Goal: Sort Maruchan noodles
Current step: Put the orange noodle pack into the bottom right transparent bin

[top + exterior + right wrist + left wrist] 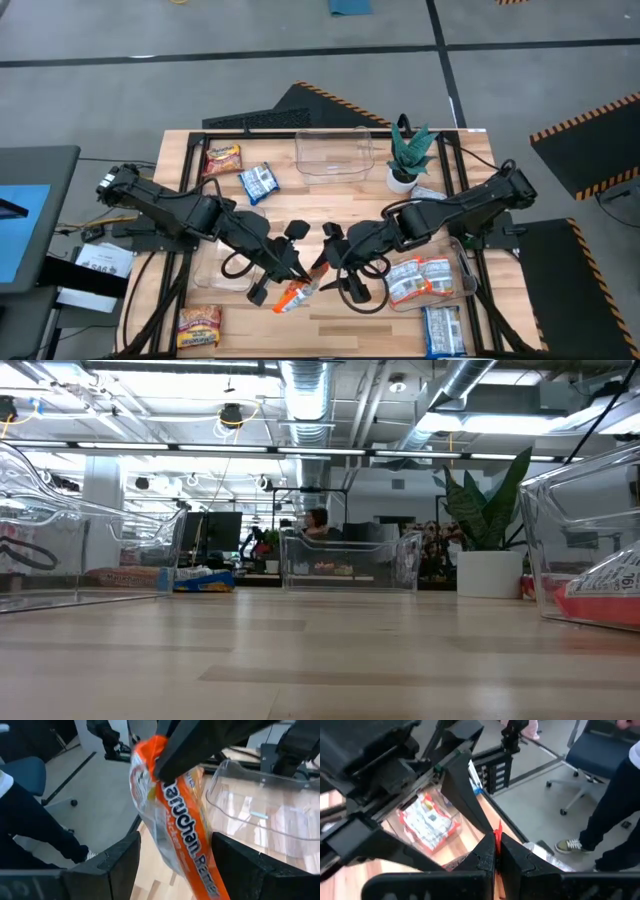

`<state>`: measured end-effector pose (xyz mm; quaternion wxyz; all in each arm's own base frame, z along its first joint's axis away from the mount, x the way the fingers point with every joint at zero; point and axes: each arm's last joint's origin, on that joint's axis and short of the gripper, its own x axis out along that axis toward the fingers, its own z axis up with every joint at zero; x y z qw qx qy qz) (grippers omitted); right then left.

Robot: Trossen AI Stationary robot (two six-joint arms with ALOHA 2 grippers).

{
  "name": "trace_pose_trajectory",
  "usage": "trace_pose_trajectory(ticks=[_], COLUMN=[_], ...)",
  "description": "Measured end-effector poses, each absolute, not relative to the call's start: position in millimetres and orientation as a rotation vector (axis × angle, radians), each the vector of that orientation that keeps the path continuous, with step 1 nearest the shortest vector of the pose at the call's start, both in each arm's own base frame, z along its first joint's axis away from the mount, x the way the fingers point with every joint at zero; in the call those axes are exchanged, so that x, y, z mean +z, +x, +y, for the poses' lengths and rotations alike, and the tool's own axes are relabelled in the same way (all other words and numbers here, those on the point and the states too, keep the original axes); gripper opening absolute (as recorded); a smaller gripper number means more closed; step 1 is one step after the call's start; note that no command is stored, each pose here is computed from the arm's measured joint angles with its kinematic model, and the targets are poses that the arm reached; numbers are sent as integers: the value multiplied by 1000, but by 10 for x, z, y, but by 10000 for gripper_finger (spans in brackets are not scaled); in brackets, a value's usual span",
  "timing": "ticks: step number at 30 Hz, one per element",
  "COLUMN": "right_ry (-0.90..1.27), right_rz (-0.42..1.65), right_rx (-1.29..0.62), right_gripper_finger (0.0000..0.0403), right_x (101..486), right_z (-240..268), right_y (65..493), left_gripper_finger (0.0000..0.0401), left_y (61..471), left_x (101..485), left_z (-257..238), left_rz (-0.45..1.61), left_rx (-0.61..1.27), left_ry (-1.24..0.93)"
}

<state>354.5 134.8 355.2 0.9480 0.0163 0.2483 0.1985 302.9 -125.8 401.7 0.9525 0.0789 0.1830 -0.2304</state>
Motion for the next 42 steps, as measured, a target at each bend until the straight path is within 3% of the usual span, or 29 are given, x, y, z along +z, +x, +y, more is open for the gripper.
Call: trace_pose_trajectory(ticks=[11, 18, 22, 27, 31, 35, 42], right_ry=[29, 37, 39, 40, 38, 34, 39], right_rz=[549, 533, 554, 577, 595, 640, 794], right_rx=[392, 444, 451, 448, 450, 453, 407], right_gripper_finger=[270, 267, 232, 138, 136, 136, 136], right_x=[3435, 3485, 3466, 3448, 3454, 3466, 3579], right_z=[1344, 1354, 1379, 1373, 1364, 1328, 1170], right_y=[3613, 3581, 3566, 3556, 3526, 3456, 3128], left_gripper_finger=[0, 0, 0, 0, 5, 36, 132], left_y=[3137, 3169, 3187, 3198, 3198, 3172, 2897], left_x=[4014, 4036, 4032, 4037, 4032, 4058, 4223], left_z=[-1279, -1192, -1139, -1114, -1109, -1079, -934], left_rz=[299, 273, 279, 277, 280, 283, 315], left_rx=[-519, -453, -429, -389, -374, -330, -232], left_ry=[178, 240, 241, 245, 265, 255, 214])
